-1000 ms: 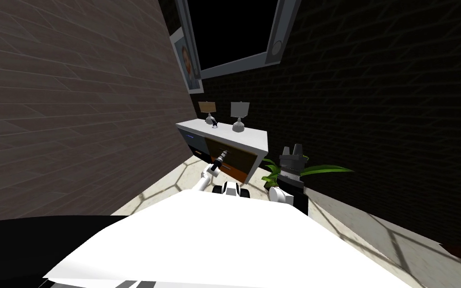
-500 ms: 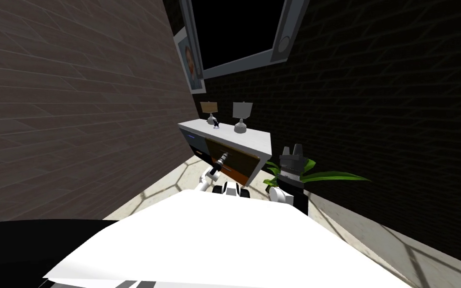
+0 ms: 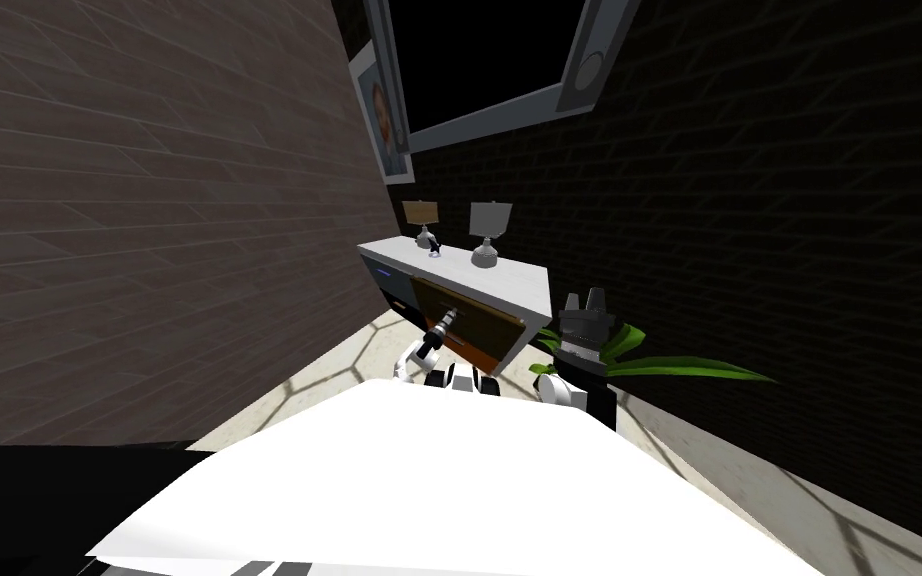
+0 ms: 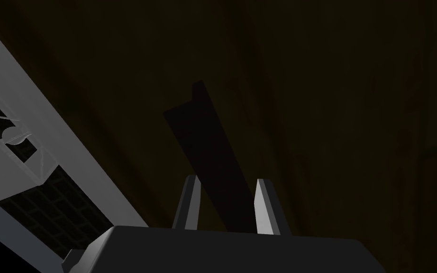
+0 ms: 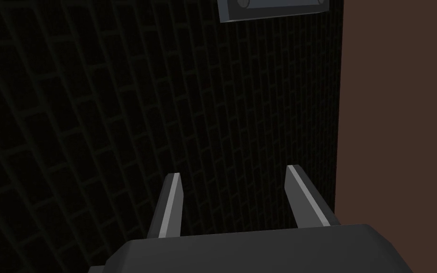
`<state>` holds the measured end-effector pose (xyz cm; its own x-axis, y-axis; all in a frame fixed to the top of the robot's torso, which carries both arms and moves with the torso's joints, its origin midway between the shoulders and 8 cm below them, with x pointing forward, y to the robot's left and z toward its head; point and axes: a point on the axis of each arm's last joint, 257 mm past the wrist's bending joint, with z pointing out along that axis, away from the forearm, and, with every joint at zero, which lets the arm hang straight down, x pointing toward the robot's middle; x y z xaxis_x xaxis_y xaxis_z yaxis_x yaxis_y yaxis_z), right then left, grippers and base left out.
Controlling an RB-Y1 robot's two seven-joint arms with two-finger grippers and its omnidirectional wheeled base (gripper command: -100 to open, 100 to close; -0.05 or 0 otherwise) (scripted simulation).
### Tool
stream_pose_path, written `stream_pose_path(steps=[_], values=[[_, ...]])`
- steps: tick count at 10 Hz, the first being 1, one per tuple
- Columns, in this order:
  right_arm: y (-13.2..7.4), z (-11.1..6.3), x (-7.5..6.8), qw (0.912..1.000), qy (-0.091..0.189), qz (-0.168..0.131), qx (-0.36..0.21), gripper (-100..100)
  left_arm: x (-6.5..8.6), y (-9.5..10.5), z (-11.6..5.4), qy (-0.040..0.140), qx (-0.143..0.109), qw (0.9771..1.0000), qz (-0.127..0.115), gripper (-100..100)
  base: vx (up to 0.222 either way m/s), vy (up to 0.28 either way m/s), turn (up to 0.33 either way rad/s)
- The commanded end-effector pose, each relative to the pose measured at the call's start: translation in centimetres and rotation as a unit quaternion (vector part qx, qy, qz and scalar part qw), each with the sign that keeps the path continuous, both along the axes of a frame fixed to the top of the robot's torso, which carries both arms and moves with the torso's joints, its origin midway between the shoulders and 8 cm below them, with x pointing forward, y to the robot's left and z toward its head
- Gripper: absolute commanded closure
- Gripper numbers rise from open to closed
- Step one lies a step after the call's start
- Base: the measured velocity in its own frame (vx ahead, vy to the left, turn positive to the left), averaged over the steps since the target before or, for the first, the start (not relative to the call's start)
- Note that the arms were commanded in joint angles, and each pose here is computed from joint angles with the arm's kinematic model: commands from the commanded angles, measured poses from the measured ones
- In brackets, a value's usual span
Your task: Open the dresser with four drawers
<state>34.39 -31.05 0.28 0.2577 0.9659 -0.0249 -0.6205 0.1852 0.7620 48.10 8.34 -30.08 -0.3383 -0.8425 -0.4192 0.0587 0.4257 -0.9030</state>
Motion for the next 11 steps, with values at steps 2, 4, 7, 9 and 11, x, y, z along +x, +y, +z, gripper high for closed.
stream_pose_path(steps=[2, 4, 7, 9, 11], values=[[0.0, 0.0, 0.0, 1.0, 0.0, 0.0, 0.0, 0, -1.3, -0.2, 0.2, 0.001, -0.006, 1.0, -0.001, 100, 0.021, 0.003, -0.004], [0.0, 0.0, 0.0, 1.0, 0.0, 0.0, 0.0, 0, -1.7, -0.7, 1.4, -0.005, -0.01, 0.9999, -0.006, 100, -0.115, 0.069, 0.019], [0.0, 0.0, 0.0, 1.0, 0.0, 0.0, 0.0, 0, -2.2, -0.5, 1.0, 0.001, -0.007, 1.0, -0.005, 100, -0.131, 0.058, 0.015], [0.0, 0.0, 0.0, 1.0, 0.0, 0.0, 0.0, 0, -2.8, -0.7, 1.4, -0.002, -0.009, 0.9999, -0.01, 100, -0.115, 0.068, 0.031], [0.0, 0.0, 0.0, 1.0, 0.0, 0.0, 0.0, 0, -3.2, -1.1, 2.1, -0.009, -0.011, 0.9998, -0.015, 100, -0.177, 0.076, 0.026]])
